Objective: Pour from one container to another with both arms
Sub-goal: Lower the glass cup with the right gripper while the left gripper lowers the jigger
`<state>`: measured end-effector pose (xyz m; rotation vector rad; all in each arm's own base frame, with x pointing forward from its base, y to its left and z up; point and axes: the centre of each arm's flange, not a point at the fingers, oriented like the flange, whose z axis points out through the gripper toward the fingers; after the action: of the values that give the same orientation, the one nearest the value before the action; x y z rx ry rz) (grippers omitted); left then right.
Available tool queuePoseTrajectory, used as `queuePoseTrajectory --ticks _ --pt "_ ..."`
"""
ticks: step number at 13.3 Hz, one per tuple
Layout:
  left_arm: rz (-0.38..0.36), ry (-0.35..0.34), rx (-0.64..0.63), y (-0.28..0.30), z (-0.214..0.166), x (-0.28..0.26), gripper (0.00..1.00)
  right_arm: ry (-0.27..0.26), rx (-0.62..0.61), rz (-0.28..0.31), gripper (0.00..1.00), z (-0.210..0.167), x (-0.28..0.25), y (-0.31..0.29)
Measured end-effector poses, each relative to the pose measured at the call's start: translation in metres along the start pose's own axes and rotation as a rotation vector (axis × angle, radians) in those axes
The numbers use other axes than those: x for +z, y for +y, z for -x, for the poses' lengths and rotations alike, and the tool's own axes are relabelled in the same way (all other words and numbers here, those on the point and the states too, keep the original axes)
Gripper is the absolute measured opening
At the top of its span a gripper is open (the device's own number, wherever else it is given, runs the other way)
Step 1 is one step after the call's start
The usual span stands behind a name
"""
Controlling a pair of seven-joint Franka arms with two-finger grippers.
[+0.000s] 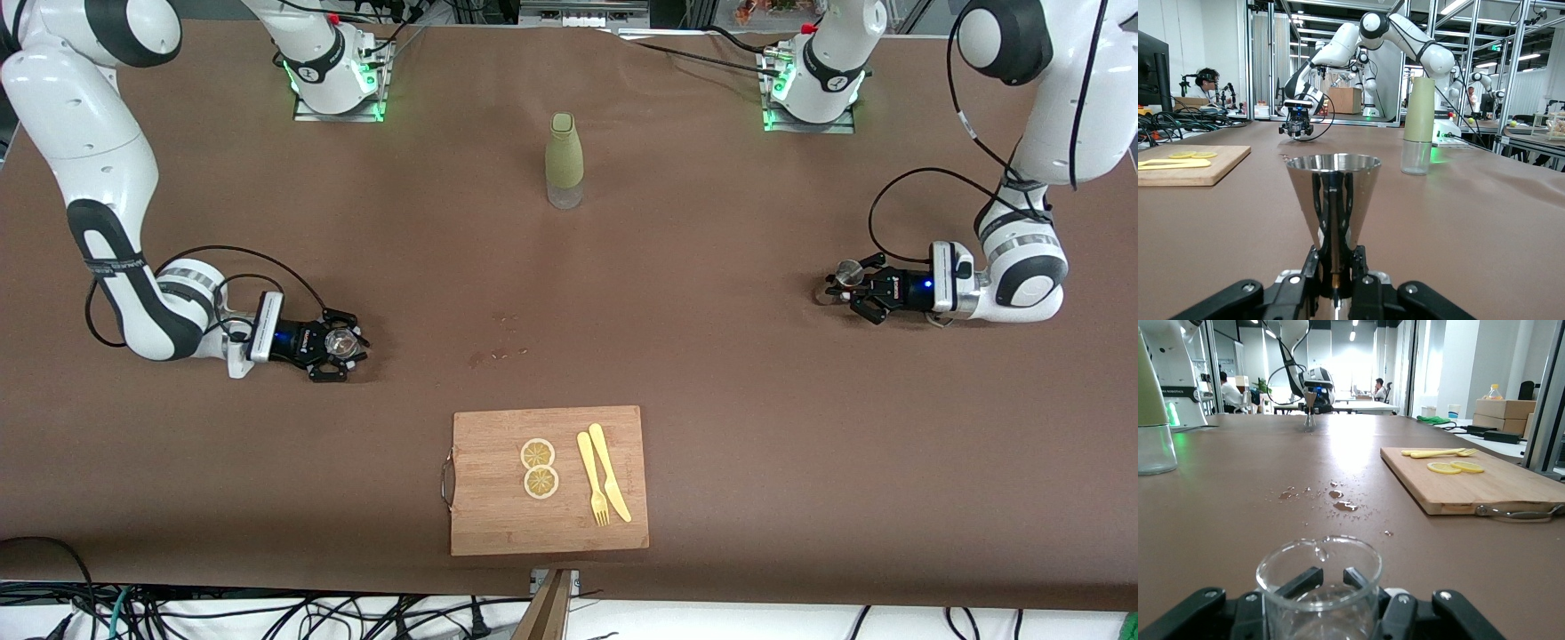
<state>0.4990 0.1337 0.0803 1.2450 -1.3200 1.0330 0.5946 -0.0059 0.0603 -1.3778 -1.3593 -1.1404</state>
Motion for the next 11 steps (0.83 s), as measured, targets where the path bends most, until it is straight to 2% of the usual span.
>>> queuePoseTrajectory --ticks 2,6,7,9,10,11 --pt "0.009 0.014 0.002 -0.002 0.007 -0.006 0.22 0.014 0.004 0.004 0.26 0.015 -0.003 -0.003" --pt "0.01 0.014 0.006 -0.003 0.014 -0.025 0.22 0.023 0.004 0.004 0.31 0.017 -0.005 -0.003" --pt "0.012 0.015 0.005 -0.004 0.019 -0.026 0.22 0.023 0.006 0.005 0.37 0.018 -0.007 -0.003" --pt "0.017 0.017 0.001 -0.004 0.025 -0.025 0.22 0.019 0.014 0.008 0.61 0.022 -0.013 -0.006" --pt "0.018 0.021 0.002 -0.004 0.026 -0.026 0.22 0.018 0.018 0.009 0.67 0.024 -0.018 -0.007" --pt "0.018 0.021 0.007 -0.004 0.026 -0.026 0.22 0.018 0.02 0.007 0.67 0.026 -0.024 -0.008"
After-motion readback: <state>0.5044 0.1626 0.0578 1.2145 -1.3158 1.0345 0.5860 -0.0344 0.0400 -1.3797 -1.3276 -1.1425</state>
